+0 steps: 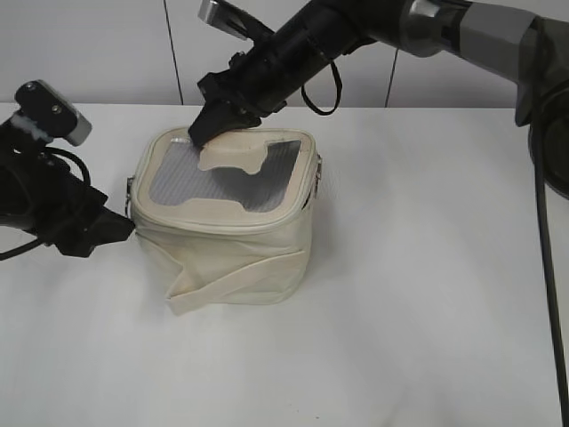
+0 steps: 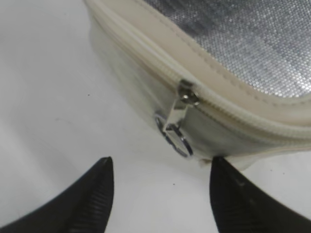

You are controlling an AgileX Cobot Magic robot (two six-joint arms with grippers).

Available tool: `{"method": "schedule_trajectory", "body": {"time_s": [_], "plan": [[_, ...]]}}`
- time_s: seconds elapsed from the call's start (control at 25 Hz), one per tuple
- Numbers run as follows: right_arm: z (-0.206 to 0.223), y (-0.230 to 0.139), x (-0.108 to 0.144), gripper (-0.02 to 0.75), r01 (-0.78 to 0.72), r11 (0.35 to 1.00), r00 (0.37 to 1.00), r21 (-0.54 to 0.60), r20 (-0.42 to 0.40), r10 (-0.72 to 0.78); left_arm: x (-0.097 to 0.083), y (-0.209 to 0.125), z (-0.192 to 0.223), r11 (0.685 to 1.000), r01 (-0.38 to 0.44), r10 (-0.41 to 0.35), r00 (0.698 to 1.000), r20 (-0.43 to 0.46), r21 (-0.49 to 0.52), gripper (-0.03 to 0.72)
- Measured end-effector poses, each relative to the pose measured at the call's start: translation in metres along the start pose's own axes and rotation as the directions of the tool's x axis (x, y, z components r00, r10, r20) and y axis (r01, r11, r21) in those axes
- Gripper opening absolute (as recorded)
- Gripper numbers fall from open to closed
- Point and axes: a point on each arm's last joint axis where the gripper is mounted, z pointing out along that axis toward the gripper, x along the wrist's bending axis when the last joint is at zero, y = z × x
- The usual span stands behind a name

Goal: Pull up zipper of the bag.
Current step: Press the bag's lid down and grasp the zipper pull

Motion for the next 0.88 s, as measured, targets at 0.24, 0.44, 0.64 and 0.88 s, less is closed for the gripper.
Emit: {"method": "schedule_trajectory", "body": {"time_s": [0.24,0.44,0.64,0.88], "plan": [[0.000,0.000,-0.001,0.041,0.005,1.000,1.000,-0.005,0.011,-0.005,0.002,0.001,0.010,0.999,0.036,-0.036,0.999,-0.005,0.006,0.468],[-0.001,0.001,-0.002,0.041,0.004,1.000,1.000,-0.014,0.019,-0.004,0.007,0.004,0.013,0.998,0.058,-0.058,0.998,-0.040,0.001,0.438],[-0.001,0.002,-0.003,0.041,0.006,1.000,1.000,-0.020,0.028,-0.005,0.010,0.006,0.012,1.000,0.016,-0.015,0.998,-0.057,0.008,0.410],[-0.001,0.002,-0.004,0.041,0.005,1.000,1.000,-0.019,0.029,-0.005,0.015,0.005,0.012,1.000,-0.020,0.022,0.994,-0.105,0.022,0.405]]}}
